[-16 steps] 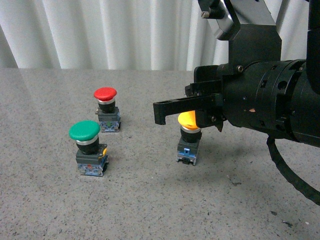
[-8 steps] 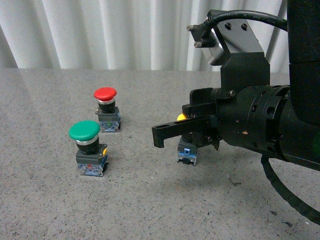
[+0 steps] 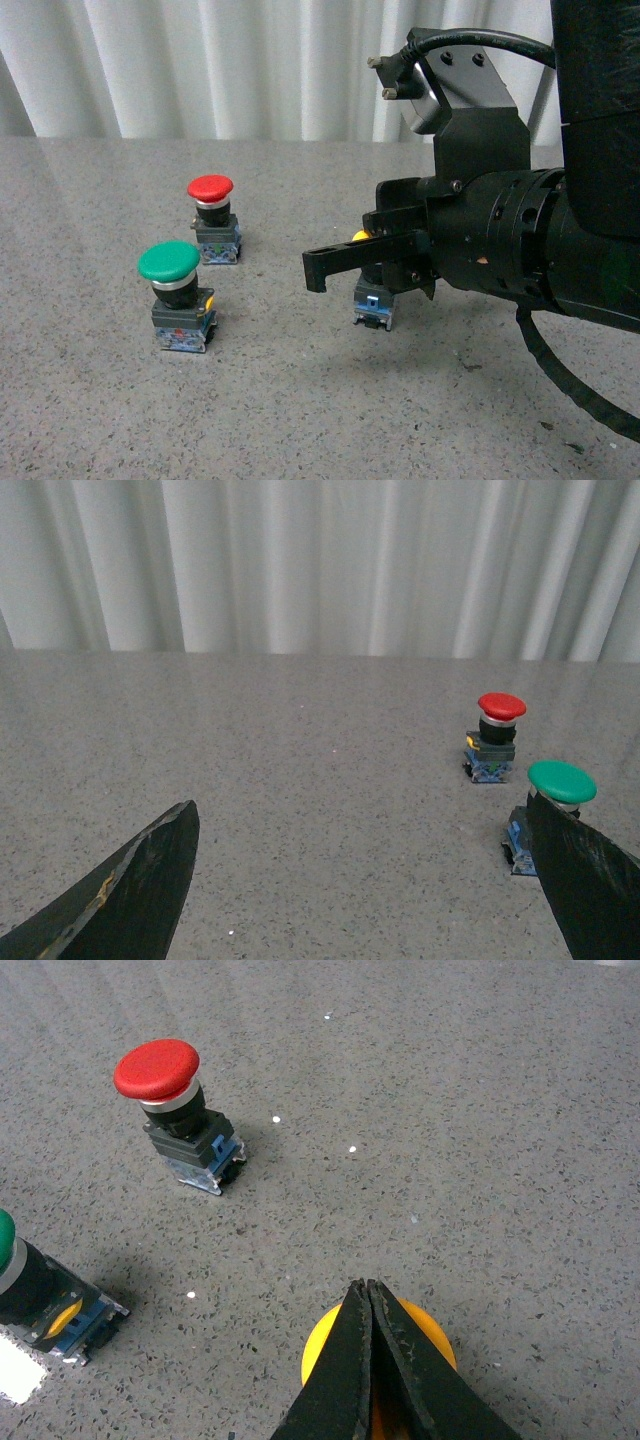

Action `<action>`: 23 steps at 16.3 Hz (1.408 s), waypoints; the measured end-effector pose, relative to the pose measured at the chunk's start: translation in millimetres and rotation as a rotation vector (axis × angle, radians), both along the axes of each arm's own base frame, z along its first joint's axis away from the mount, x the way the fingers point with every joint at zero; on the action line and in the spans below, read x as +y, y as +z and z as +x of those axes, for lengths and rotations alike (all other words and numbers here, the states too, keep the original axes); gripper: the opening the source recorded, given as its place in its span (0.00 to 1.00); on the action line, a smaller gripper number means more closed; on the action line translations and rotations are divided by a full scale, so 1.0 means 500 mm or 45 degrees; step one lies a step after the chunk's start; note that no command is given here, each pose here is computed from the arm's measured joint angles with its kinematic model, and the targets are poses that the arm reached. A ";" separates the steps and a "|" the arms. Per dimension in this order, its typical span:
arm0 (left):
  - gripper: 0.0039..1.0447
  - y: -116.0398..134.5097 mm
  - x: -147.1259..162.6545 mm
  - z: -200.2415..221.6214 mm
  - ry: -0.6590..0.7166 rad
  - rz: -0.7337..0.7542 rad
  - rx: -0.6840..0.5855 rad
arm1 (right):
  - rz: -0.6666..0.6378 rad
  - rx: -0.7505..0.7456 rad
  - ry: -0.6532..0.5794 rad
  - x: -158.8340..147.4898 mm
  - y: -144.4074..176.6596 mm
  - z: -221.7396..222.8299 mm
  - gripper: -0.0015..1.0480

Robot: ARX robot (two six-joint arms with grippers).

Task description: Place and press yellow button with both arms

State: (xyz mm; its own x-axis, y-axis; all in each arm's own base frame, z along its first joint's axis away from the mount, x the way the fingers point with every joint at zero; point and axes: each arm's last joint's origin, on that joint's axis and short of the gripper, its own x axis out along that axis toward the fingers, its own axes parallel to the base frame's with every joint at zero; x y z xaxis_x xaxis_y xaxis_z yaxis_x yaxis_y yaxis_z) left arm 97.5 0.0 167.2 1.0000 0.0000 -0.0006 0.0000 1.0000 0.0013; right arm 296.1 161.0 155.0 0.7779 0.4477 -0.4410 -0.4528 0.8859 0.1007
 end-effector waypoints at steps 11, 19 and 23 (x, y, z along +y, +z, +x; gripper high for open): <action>0.94 0.000 0.000 0.000 0.000 0.000 0.000 | 0.594 -0.414 0.030 -0.062 0.175 -0.059 0.02; 0.94 0.000 0.000 0.000 -0.001 0.000 0.000 | 0.079 -0.587 -0.647 -0.250 0.141 -0.246 0.02; 0.94 0.000 0.000 0.000 0.000 0.000 0.000 | 0.036 -0.593 -0.631 -0.282 0.095 -0.285 0.02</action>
